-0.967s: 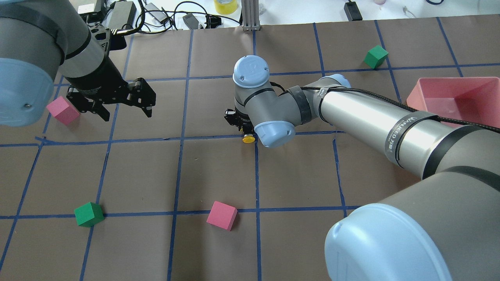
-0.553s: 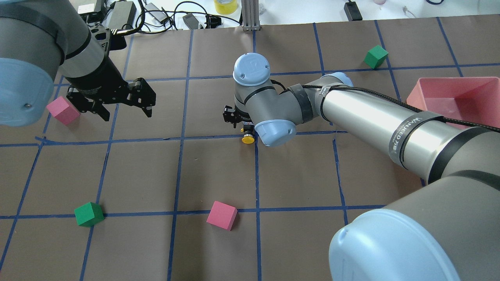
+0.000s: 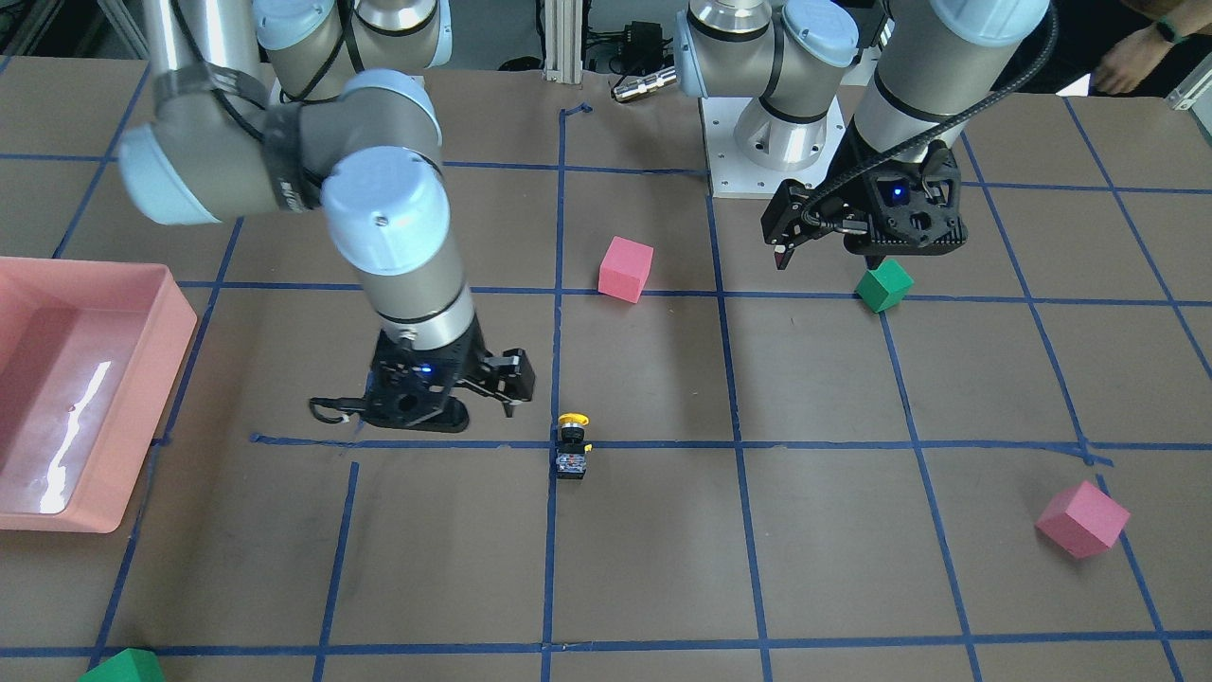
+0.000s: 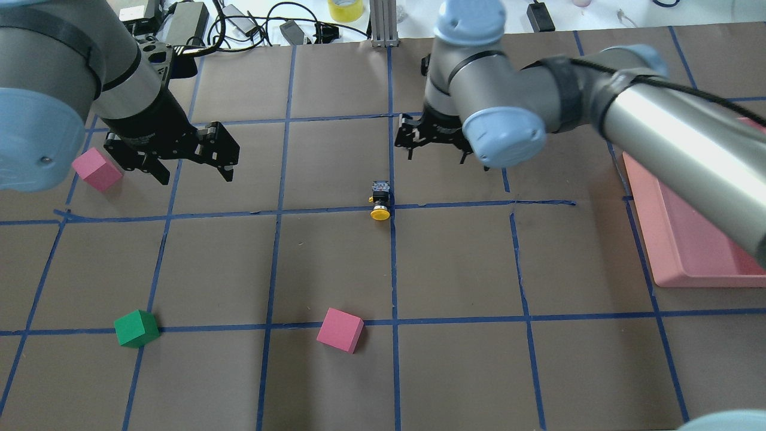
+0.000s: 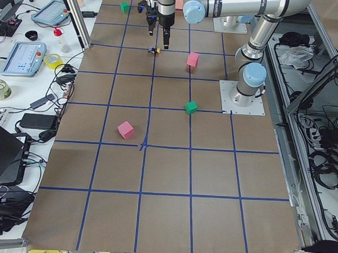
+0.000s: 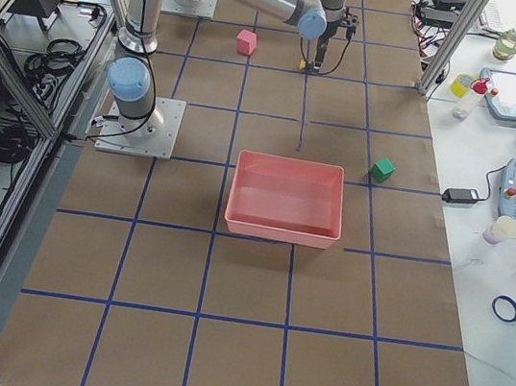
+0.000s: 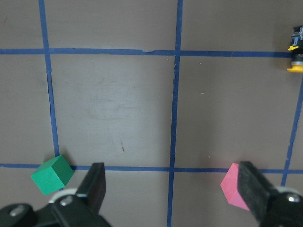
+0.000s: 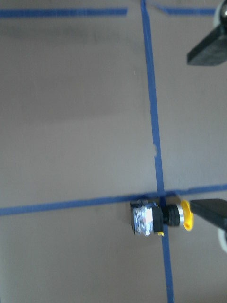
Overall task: Align button upright
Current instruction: 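Open the right gripper and raise it away from the switch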
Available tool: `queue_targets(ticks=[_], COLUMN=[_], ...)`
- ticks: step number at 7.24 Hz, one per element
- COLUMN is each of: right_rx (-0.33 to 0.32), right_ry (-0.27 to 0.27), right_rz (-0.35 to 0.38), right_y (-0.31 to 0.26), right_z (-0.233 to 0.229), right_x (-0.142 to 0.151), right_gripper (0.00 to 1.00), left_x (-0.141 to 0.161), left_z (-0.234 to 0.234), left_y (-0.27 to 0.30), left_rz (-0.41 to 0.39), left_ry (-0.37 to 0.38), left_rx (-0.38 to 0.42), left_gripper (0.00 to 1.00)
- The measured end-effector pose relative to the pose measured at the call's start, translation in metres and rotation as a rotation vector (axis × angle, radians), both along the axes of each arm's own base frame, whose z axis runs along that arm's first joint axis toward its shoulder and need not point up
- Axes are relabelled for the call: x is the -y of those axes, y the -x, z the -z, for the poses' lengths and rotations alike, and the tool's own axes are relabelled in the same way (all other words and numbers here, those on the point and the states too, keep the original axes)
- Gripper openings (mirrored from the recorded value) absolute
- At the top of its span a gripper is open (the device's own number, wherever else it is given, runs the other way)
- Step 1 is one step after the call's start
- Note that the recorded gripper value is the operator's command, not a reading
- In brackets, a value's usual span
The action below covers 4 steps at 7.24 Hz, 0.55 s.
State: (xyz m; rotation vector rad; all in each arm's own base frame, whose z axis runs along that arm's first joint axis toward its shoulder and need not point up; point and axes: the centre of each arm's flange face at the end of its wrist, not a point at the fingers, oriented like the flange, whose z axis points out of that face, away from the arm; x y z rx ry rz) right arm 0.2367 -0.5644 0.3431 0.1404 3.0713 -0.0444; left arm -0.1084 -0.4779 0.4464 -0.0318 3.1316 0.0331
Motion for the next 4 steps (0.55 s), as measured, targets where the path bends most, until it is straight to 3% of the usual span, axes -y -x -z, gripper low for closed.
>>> queue_targets(ticks=[2, 4], right_rx=[-0.021, -0.032], right_ry=[-0.013, 0.029], right_rz=[-0.019, -0.029], right_y=[0.082, 0.095], right_z=[-0.076, -0.141], right_x=[-0.029, -0.071], right_gripper=[1.0, 1.0], left_x=[0.013, 0.034], left_z=[0.017, 0.055], left_y=[-0.002, 0.021], left_rz=[-0.021, -0.054], left_ry=[-0.013, 0.029], left_rx=[-0.017, -0.072], left_gripper=[1.0, 1.0])
